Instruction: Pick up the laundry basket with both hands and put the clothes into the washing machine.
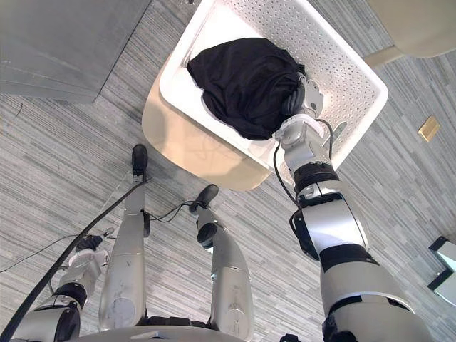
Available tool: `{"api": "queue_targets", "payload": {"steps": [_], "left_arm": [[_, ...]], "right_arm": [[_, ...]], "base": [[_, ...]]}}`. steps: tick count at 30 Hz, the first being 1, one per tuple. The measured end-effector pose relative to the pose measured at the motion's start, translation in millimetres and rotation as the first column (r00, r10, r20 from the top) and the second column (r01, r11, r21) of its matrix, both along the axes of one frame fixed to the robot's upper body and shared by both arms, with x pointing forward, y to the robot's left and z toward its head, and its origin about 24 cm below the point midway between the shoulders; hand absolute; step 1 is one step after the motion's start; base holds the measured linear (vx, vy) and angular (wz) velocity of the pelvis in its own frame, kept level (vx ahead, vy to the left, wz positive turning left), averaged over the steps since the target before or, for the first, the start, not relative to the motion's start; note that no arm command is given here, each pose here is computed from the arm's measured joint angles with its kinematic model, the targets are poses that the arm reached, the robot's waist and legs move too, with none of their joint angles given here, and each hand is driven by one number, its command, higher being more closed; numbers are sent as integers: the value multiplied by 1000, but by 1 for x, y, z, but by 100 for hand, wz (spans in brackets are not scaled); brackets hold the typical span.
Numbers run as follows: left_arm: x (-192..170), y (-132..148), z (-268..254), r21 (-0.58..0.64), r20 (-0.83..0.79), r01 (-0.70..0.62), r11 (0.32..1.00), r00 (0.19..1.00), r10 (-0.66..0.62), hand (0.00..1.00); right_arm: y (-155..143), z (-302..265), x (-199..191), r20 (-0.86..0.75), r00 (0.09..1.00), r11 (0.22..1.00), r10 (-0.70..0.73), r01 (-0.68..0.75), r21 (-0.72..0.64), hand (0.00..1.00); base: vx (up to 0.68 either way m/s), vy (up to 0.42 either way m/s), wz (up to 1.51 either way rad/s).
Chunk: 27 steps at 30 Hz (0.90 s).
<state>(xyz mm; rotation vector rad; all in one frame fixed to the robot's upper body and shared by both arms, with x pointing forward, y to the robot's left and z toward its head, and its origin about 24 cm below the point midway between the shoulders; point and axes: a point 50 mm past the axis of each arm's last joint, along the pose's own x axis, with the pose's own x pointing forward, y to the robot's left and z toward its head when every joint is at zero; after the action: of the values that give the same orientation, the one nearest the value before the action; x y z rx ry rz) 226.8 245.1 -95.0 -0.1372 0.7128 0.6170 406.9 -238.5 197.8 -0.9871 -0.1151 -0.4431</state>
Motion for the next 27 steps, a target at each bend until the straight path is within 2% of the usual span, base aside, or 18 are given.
{"api": "queue_targets", "payload": {"steps": [9, 14, 17, 18, 20, 21, 23, 27], "left_arm": [[3, -5, 2, -41, 32, -32, 999, 999, 33, 0], [3, -7, 1, -59, 36, -45, 997, 998, 47, 0], [4, -9, 1, -85, 50, -71, 994, 996, 76, 0], [4, -9, 2, -90, 55, -78, 993, 995, 83, 0], [5, -15, 1, -122, 64, -93, 988, 993, 101, 0], [6, -15, 2, -127, 69, -97, 987, 992, 106, 0], [6, -21, 1, -148, 69, -102, 984, 991, 113, 0], [6, -23, 0, -167, 67, -113, 980, 990, 125, 0]], "right_arm": [[0, 0, 0, 45, 999, 980, -3, -6, 197, 100], [1, 3, -2, 137, 991, 912, 9, -64, 405, 100], [5, 3, -6, 276, 960, 724, -41, -162, 671, 100], [6, 4, -7, 301, 952, 684, -55, -184, 706, 100], [11, 6, -11, 382, 919, 522, -95, -281, 805, 100], [13, 6, -12, 404, 909, 475, -106, -311, 823, 100], [27, 7, -16, 480, 866, 283, -143, -429, 858, 100], [55, 16, -23, 581, 799, 52, -156, -581, 812, 100]], "base": [[47, -53, -1], [49, -58, -3], [12, -15, 0], [0, 0, 0], [17, -16, -1], [59, -57, 1], [64, -61, 2], [64, -57, 0]]}}
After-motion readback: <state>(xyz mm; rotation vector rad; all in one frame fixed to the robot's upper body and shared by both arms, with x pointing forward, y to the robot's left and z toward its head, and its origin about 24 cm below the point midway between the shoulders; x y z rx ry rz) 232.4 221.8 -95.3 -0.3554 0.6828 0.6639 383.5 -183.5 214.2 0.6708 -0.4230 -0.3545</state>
